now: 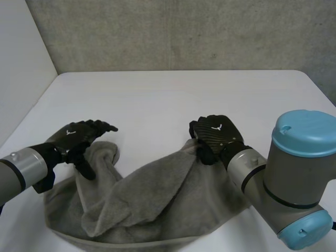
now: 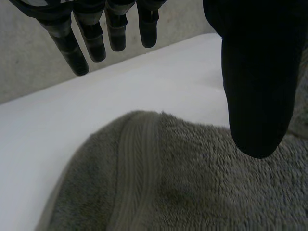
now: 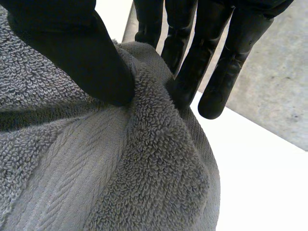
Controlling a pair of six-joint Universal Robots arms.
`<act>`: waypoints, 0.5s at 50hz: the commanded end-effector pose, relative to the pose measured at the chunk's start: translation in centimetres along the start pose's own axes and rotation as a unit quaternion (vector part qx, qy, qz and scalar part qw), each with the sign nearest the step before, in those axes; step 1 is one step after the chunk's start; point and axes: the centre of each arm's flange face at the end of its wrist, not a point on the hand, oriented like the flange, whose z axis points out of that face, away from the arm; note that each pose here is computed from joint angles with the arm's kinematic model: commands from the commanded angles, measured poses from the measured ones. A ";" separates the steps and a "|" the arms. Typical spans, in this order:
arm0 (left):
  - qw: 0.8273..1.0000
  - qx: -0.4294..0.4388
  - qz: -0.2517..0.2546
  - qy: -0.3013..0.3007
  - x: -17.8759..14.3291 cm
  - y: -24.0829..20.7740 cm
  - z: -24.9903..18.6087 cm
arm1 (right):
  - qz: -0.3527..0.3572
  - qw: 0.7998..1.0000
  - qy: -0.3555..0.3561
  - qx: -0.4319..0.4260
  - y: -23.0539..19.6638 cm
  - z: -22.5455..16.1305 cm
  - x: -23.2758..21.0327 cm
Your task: Fold the towel.
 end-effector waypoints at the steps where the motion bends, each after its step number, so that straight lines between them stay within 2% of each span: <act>1: 1.000 -0.016 0.001 0.000 -0.2 0.8 0.4 | -0.026 0.999 0.015 0.011 0.1 -0.2 0.8; 11: 0.998 -0.046 0.035 0.008 0.3 1.6 -0.3 | -0.082 0.995 0.055 0.006 0.7 -0.2 3.4; 25: 0.996 -0.069 0.043 0.020 1.0 2.5 -0.9 | -0.080 0.993 0.085 -0.004 1.1 0.6 5.4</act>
